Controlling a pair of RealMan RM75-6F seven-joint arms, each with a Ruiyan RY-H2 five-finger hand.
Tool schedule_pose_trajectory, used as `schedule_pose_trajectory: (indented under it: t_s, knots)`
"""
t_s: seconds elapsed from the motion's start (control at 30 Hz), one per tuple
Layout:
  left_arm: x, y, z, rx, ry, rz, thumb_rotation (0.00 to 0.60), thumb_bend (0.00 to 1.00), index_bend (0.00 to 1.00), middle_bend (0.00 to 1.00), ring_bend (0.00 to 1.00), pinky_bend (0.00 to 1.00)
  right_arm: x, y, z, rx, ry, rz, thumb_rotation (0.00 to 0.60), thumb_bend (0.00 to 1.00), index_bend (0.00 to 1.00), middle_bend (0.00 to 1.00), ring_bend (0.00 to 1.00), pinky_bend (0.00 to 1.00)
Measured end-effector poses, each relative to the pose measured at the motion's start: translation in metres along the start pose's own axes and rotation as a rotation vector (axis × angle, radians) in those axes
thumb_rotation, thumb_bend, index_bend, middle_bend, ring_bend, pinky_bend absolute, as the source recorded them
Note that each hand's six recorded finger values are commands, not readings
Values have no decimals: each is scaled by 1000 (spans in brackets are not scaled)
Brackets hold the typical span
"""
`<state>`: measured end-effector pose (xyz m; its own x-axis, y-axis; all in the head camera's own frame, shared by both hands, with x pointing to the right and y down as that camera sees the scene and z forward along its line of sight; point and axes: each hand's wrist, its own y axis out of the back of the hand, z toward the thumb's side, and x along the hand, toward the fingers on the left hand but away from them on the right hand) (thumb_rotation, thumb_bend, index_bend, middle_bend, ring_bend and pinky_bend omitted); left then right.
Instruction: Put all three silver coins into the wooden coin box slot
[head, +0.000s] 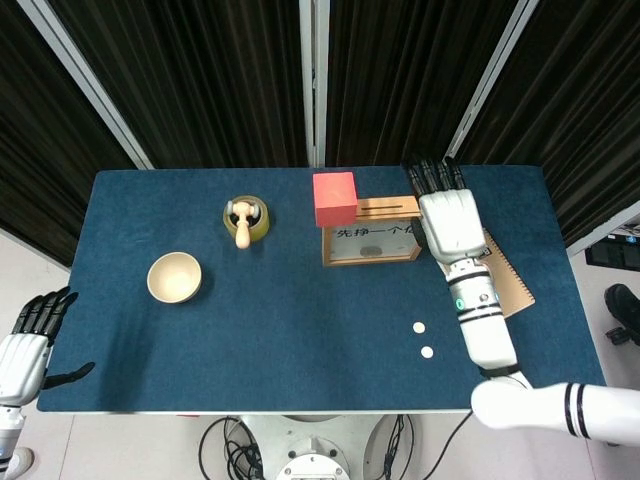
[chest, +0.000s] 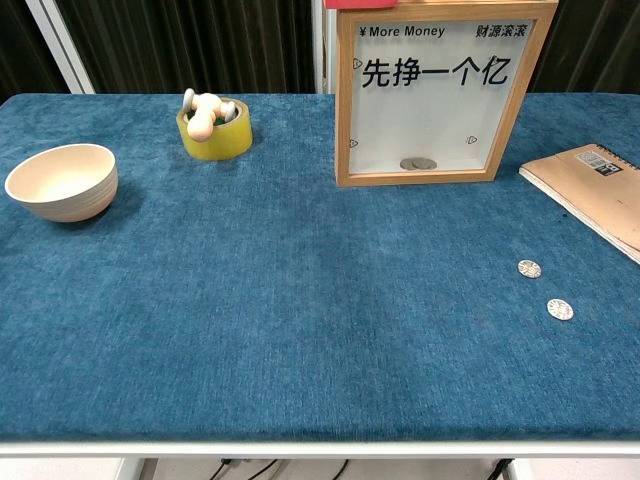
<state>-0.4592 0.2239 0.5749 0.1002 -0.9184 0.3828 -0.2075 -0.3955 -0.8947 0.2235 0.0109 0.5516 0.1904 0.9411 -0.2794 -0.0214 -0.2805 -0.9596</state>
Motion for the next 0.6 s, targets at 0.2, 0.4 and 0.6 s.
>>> schedule_pose_trajectory:
  t_s: [0.2,0.4,0.6]
  knots:
    - [0,-2,2,13,-2,-7,600,0,29,0,0,0,64,-7,-29,74,72,-139,600,380,0,0,0,0]
    - [0,-5,5,17,0,-12,600,0,28,0,0,0,141,-61,-71,107,101,-98,600,378,0,0,0,0]
    - [-4,-8,4,23,8,-24,600,0,29,0,0,0,170,-116,-97,107,87,-6,600,381,0,0,0,0]
